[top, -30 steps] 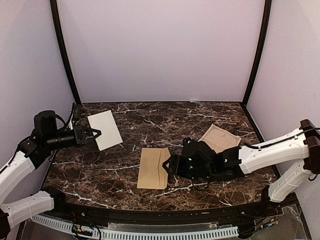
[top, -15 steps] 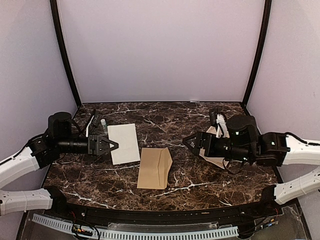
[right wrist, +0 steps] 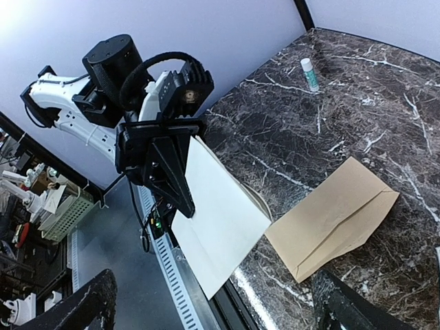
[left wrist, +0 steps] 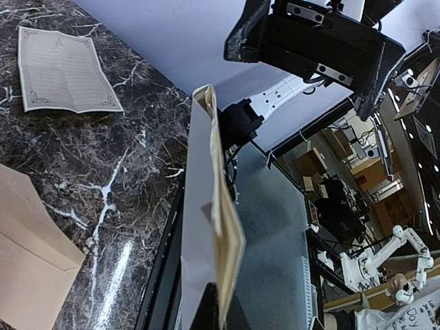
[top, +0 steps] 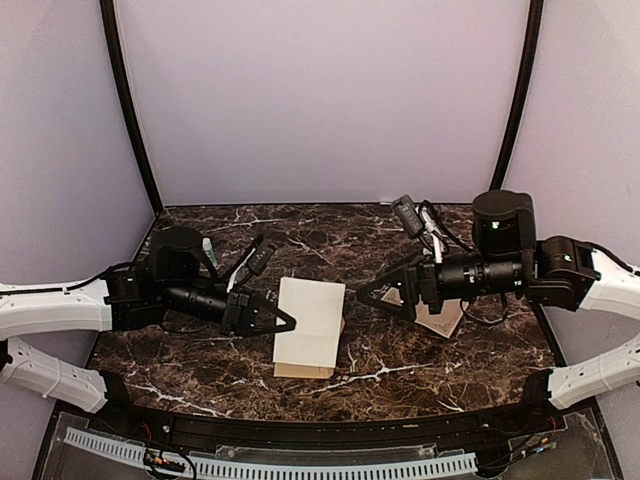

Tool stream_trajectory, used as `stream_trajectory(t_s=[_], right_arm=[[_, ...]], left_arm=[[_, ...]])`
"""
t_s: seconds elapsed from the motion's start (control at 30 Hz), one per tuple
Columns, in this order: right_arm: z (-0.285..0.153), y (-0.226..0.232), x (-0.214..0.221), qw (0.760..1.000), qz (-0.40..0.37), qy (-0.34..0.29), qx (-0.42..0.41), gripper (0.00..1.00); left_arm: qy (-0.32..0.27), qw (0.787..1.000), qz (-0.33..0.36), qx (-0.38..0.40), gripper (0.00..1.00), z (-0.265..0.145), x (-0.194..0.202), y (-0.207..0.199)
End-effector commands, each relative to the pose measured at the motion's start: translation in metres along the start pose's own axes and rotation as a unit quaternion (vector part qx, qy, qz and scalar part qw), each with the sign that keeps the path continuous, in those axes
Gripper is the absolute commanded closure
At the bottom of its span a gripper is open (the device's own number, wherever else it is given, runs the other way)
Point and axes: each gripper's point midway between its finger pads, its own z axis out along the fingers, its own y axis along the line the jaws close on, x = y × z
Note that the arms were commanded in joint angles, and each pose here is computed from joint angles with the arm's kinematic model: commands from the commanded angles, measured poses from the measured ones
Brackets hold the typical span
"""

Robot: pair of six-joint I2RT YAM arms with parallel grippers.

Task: Place the letter into the envelope and seal it
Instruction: Adjust the letter.

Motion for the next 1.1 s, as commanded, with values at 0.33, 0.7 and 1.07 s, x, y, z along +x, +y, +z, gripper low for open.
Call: stream_trajectory(t_s=[0.33, 0.7, 1.07], right_arm=[[0.014, 0.015, 0.015, 0.993, -0.031, 0.078, -0.084, 0.24], [0.012, 0.036, 0.025, 0.981, -0.03, 0.119, -0.149, 0.53], [0.016, 0.034, 0.03, 0.98, -0.025, 0.126, -0.151, 0.73]], left_arm=[[0.071, 0.992, 0.05, 0.095, 1.0, 0.037, 0.004, -0.064], [0.104, 0.987, 0.057, 0.104, 1.0, 0.051, 0.015, -0.073], [0.112, 0.986, 0.058, 0.108, 1.0, 0.053, 0.018, -0.074]])
